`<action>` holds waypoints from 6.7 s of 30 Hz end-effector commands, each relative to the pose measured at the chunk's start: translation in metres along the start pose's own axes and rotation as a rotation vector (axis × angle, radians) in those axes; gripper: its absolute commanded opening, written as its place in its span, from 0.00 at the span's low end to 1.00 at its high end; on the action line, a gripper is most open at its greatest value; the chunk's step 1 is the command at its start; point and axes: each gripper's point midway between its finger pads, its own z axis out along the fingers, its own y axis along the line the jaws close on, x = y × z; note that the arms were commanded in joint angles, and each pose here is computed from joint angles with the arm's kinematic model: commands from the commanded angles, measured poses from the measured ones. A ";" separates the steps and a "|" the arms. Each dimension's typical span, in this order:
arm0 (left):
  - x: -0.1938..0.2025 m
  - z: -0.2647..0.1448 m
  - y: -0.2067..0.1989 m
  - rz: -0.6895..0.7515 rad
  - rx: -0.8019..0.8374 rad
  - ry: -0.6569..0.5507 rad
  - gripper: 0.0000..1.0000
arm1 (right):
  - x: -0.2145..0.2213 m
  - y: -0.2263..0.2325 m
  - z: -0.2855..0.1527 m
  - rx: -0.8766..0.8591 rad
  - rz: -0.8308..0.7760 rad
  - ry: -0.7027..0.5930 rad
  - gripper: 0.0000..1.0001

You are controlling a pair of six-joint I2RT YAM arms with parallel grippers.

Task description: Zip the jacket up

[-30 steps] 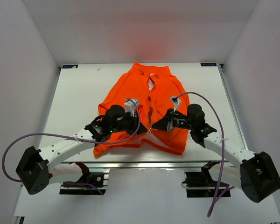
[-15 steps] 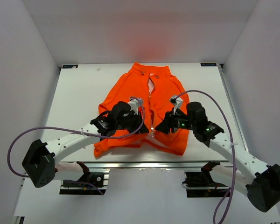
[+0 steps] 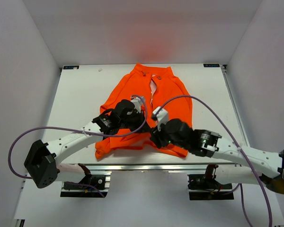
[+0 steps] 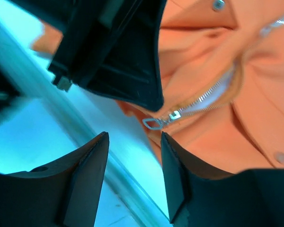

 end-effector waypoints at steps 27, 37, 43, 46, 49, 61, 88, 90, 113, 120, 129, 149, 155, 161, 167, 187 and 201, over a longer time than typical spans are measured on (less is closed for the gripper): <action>-0.006 -0.016 -0.026 -0.050 0.053 0.006 0.00 | 0.034 0.001 0.043 0.561 -0.209 -0.105 0.61; -0.004 -0.019 -0.031 -0.061 0.088 0.004 0.00 | 0.036 -0.009 0.051 0.624 -0.234 -0.130 0.62; 0.000 -0.020 -0.030 -0.066 0.085 0.016 0.00 | 0.033 -0.018 0.053 0.650 -0.235 -0.156 0.51; -0.001 -0.021 -0.029 -0.067 0.082 0.011 0.00 | 0.030 -0.016 0.050 0.614 -0.220 -0.164 0.38; 0.000 -0.021 -0.028 -0.070 0.082 0.007 0.00 | 0.029 -0.014 0.045 0.577 -0.206 -0.173 0.25; 0.008 -0.014 -0.021 -0.065 0.065 0.043 0.00 | 0.022 0.017 0.045 0.224 -0.100 -0.146 0.01; 0.017 -0.013 -0.018 -0.005 0.071 0.096 0.00 | 0.033 0.001 0.043 0.037 -0.058 -0.070 0.34; 0.018 -0.013 -0.018 -0.004 0.072 0.097 0.00 | 0.035 -0.003 0.042 0.048 -0.061 -0.067 0.35; 0.020 -0.011 -0.019 0.019 0.075 0.129 0.00 | 0.056 -0.016 0.043 0.055 -0.148 0.023 0.42; 0.020 -0.011 -0.021 0.026 0.083 0.133 0.00 | 0.063 -0.013 0.046 0.030 -0.174 0.055 0.35; 0.020 -0.010 -0.020 0.030 0.079 0.141 0.00 | 0.066 -0.022 0.041 0.071 -0.183 0.075 0.30; 0.016 -0.010 -0.022 0.032 0.073 0.141 0.00 | 0.080 -0.048 0.057 0.221 -0.183 0.038 0.48; 0.014 -0.009 -0.024 0.031 0.075 0.137 0.00 | 0.057 -0.033 0.053 0.134 -0.189 -0.089 0.48; 0.014 -0.009 -0.023 0.030 0.071 0.141 0.00 | 0.065 -0.022 0.061 0.067 -0.205 -0.056 0.49; 0.013 -0.010 -0.023 0.030 0.065 0.133 0.00 | 0.078 -0.025 0.064 0.080 -0.215 -0.012 0.50; 0.011 -0.011 -0.021 0.017 0.051 0.122 0.00 | 0.058 -0.041 0.060 0.185 -0.096 -0.176 0.52; 0.009 -0.013 -0.020 0.013 0.039 0.109 0.00 | 0.067 -0.022 0.062 0.076 -0.065 -0.162 0.52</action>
